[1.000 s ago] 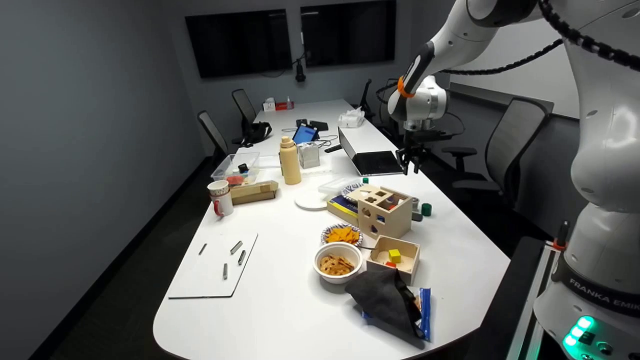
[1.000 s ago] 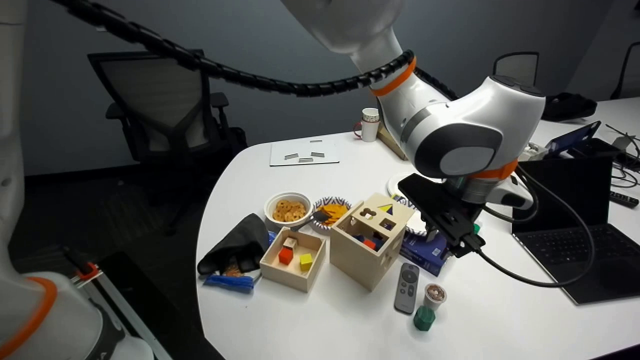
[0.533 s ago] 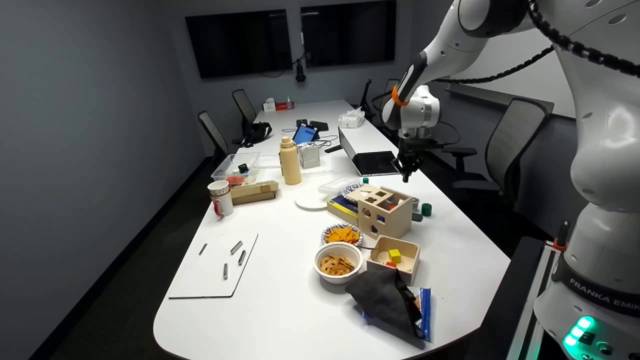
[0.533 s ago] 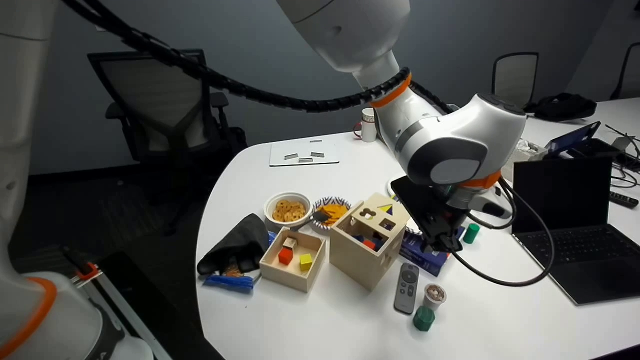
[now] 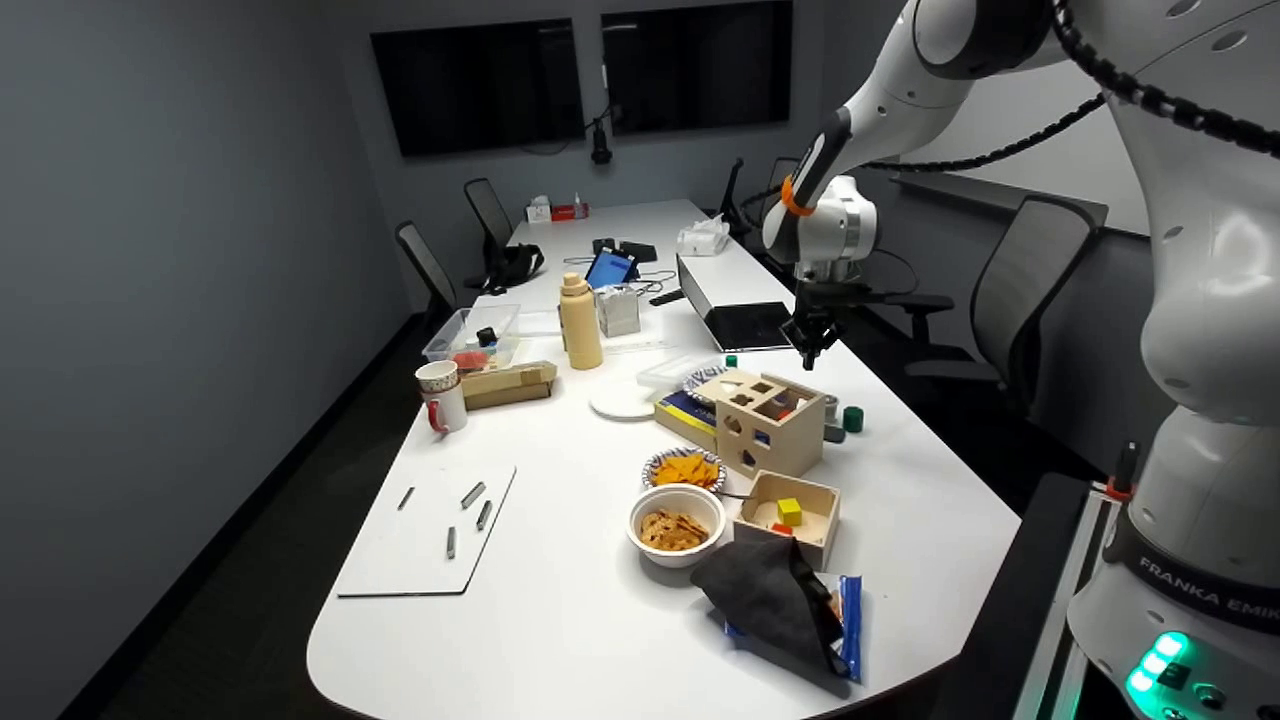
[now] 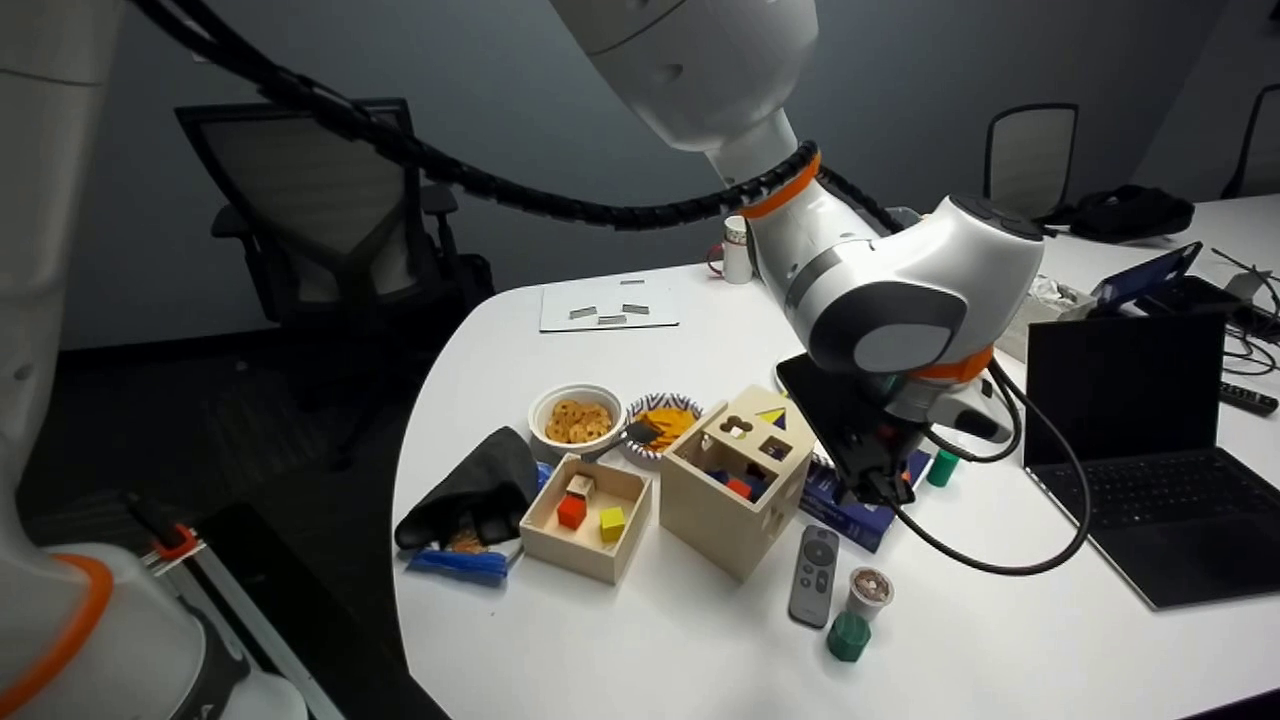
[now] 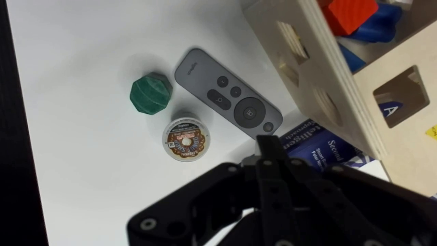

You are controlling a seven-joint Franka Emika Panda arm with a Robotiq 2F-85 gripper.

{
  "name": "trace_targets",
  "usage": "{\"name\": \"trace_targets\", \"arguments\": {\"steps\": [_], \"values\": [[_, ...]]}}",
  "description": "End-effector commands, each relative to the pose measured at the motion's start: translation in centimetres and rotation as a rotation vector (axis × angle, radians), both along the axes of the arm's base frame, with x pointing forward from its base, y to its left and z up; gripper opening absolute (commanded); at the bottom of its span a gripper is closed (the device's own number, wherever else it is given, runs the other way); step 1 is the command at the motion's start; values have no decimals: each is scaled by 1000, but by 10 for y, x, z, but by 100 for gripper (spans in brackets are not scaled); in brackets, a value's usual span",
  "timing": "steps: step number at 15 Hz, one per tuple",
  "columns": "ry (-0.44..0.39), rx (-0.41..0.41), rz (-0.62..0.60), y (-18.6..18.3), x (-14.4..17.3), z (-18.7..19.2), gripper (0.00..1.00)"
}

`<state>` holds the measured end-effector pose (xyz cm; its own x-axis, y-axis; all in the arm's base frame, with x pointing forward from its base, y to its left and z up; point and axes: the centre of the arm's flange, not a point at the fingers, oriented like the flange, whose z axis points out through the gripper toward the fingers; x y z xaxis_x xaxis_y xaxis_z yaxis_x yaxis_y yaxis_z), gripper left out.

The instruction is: Press the button on the remote

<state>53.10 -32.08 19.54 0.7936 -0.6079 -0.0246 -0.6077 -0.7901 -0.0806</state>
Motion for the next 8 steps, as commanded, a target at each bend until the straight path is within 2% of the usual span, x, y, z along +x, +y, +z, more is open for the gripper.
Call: {"name": "trace_targets", "arguments": {"steps": [1, 8], "values": [[0, 0, 0, 0, 0, 0, 1], [38, 22, -82, -6, -8, -23, 0]]}}
